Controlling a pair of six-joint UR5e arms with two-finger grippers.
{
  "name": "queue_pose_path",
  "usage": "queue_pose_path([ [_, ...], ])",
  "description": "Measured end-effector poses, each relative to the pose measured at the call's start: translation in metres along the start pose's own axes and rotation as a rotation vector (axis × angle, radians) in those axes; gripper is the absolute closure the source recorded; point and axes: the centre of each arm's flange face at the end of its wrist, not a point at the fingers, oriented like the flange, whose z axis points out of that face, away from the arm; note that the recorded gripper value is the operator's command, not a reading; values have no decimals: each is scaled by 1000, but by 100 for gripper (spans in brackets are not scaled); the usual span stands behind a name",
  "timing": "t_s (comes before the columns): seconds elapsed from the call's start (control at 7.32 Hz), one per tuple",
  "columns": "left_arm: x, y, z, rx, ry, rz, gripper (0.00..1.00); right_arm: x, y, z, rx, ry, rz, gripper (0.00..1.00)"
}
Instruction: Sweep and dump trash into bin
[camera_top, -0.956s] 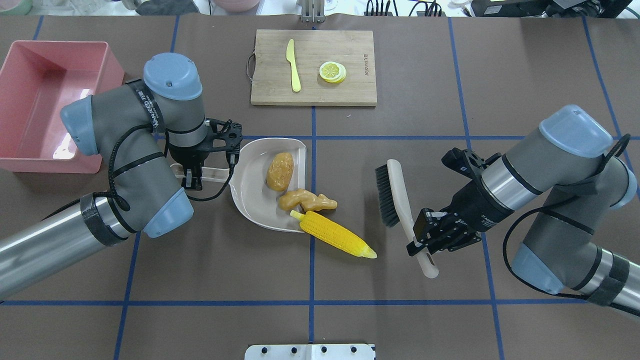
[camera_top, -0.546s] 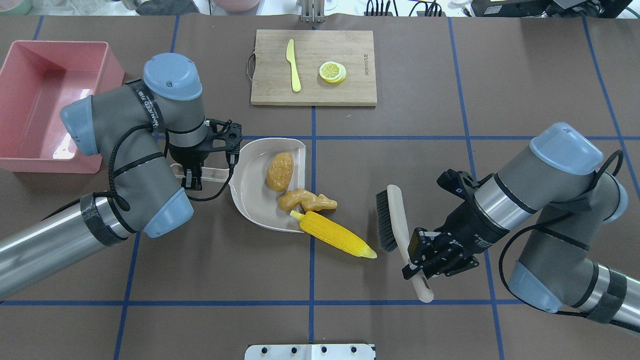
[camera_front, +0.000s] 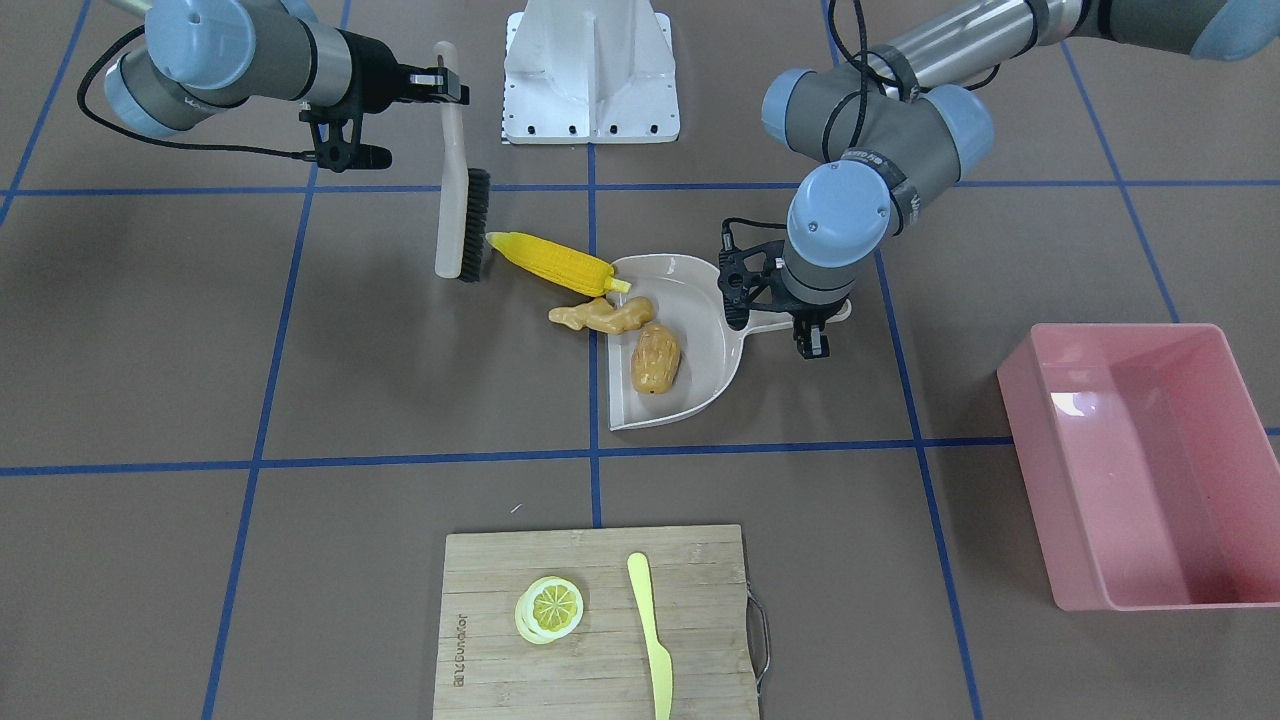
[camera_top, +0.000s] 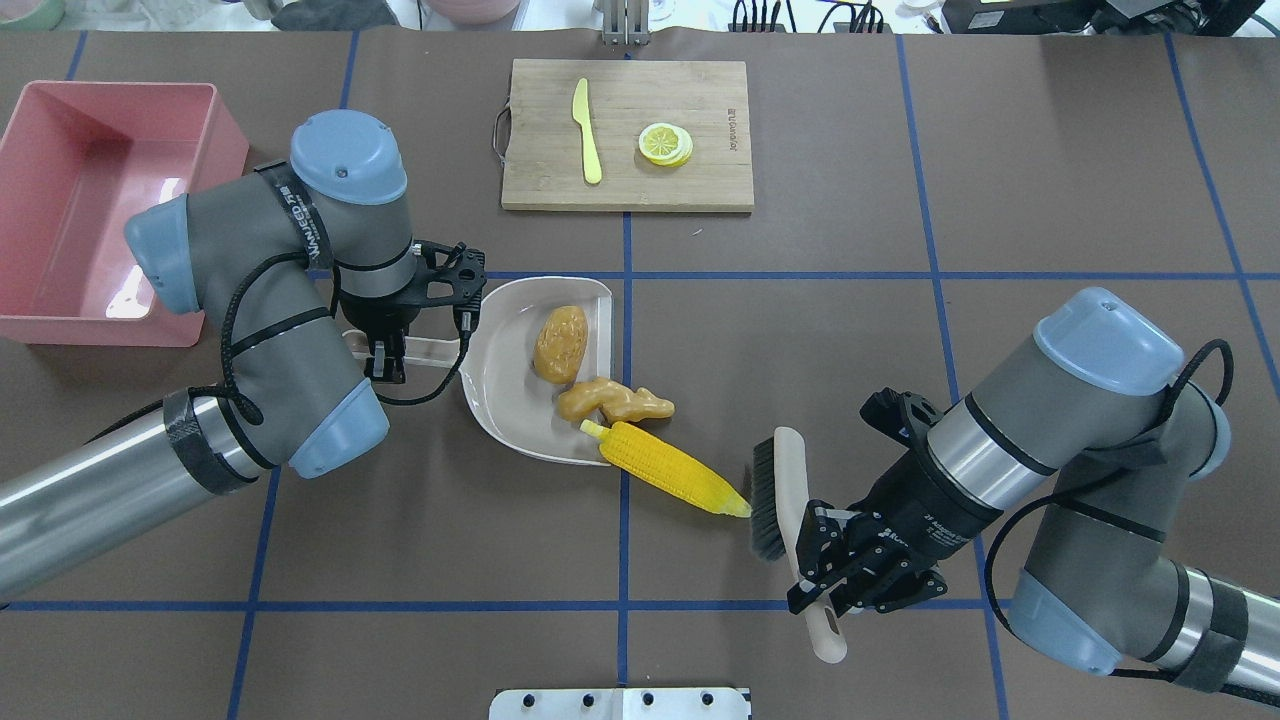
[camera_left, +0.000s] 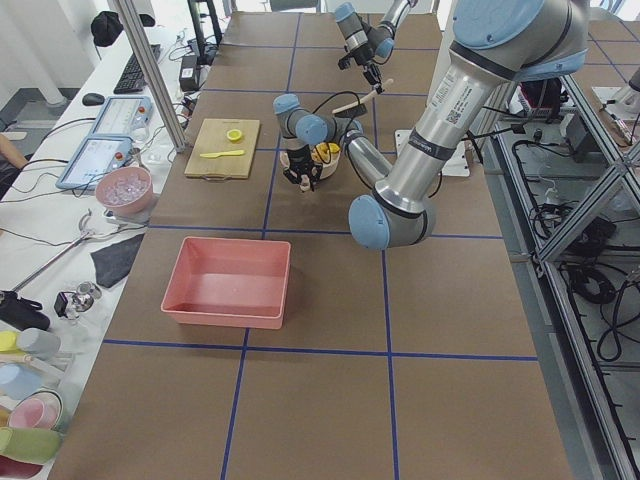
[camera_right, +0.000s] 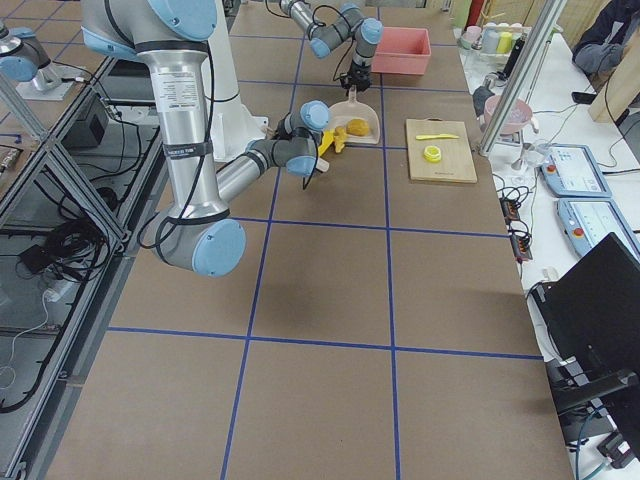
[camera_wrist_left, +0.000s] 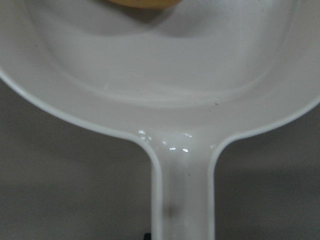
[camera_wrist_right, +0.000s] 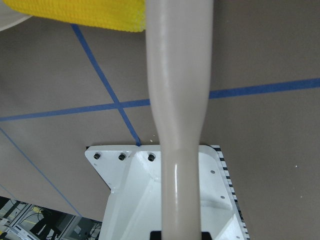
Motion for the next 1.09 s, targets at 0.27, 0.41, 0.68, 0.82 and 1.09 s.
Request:
queue_pose_path([
  [0.27, 2, -3, 3, -2, 4, 2, 100, 3, 23, -3, -27, 0, 28, 100],
  [0.41, 2, -5, 4, 2, 2, -4, 100, 7, 31, -1, -41, 6, 41, 100],
  [0.68, 0, -7, 6, 20, -11, -19, 100, 10, 47, 17, -86, 30, 82, 100],
  [0.82, 0, -7, 7, 23, -12, -21, 100, 11, 52, 26, -105, 43, 91, 100],
  [1.09, 0, -7, 7, 24, -13, -22, 100, 10, 54, 37, -123, 59, 97, 100],
])
